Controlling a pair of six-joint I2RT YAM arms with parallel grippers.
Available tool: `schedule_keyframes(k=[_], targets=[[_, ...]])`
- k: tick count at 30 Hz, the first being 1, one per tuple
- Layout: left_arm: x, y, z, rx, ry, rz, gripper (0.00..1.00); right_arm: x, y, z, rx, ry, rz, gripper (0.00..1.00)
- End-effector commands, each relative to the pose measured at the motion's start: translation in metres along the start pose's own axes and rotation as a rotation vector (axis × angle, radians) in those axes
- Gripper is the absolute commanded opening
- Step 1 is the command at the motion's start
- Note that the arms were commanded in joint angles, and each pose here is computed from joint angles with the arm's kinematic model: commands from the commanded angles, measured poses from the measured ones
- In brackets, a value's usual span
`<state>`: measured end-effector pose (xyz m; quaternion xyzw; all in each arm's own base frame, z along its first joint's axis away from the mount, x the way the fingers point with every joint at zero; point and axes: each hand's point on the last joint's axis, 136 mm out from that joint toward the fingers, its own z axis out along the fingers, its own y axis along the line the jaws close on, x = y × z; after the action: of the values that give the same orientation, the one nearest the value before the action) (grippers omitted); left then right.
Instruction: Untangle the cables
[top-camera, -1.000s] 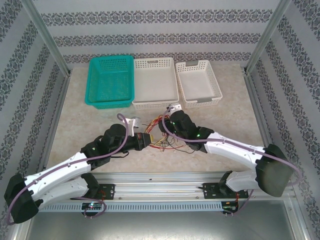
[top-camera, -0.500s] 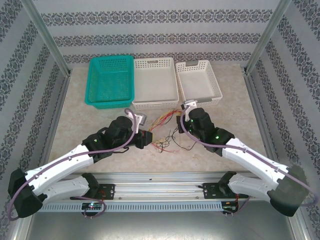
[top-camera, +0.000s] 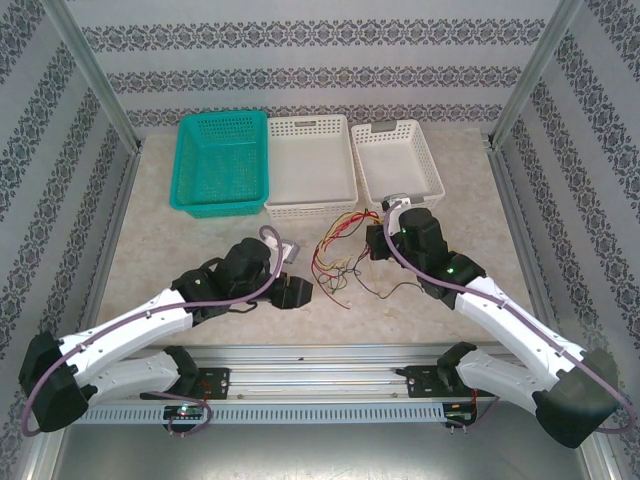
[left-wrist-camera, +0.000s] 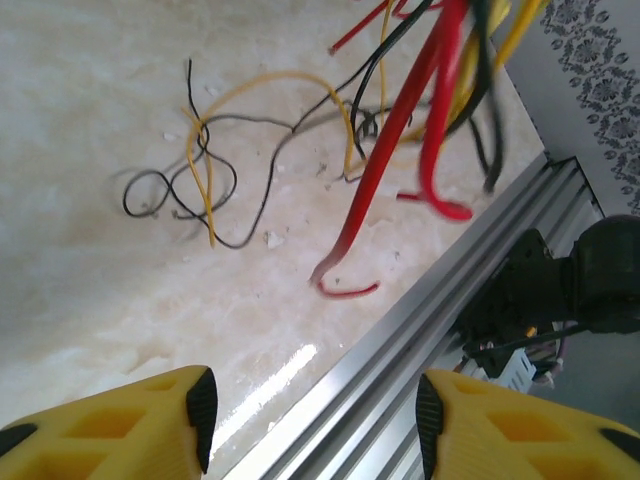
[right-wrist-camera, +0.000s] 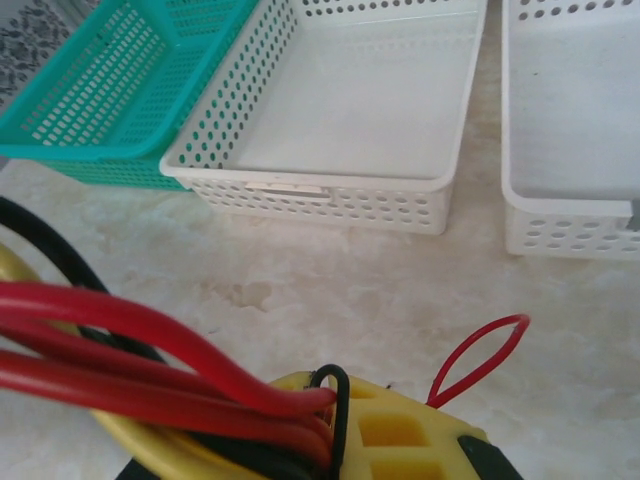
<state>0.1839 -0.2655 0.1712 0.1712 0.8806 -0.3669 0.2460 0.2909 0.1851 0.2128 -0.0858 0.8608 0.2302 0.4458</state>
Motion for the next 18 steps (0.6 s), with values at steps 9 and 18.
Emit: schedule_keyframes(k=[9,18], targets=[[-0.003,-0.031,-0.017,0.23,-0.15,0.036,0.68,-0.011,0.042,-0.01,-0.276,-0.015,0.084,0.0],[-0.012,-0.038,-0.012,0.271,-0.189,0.059,0.68,-0.005,0.056,-0.005,-0.357,0.035,0.112,0.0]])
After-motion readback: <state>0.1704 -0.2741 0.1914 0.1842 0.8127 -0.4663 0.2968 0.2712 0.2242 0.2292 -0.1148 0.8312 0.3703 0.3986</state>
